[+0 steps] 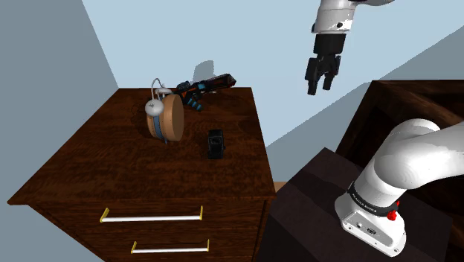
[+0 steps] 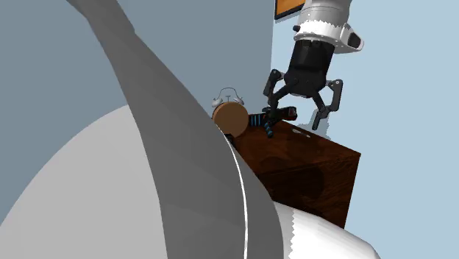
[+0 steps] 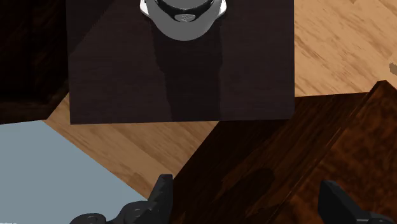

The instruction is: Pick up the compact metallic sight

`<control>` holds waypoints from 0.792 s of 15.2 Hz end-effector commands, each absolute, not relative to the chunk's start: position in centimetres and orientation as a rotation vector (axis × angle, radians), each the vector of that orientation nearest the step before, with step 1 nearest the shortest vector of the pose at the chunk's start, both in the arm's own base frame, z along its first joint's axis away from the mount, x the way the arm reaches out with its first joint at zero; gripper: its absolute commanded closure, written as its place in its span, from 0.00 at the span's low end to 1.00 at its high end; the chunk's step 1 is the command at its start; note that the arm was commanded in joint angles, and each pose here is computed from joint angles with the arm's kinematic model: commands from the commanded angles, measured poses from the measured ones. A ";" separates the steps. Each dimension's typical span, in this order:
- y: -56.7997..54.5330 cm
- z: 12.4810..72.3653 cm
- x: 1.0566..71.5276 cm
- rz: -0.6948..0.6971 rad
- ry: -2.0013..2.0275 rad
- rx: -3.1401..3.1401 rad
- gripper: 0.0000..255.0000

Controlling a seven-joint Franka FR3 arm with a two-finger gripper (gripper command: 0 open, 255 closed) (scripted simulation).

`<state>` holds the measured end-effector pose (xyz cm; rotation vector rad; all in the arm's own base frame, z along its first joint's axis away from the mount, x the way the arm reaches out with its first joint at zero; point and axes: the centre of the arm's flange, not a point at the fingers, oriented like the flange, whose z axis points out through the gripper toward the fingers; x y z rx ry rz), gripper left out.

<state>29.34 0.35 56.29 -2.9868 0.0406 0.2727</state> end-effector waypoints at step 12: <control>13.7 53.0 35.5 0.273 0.192 -3.037 0.00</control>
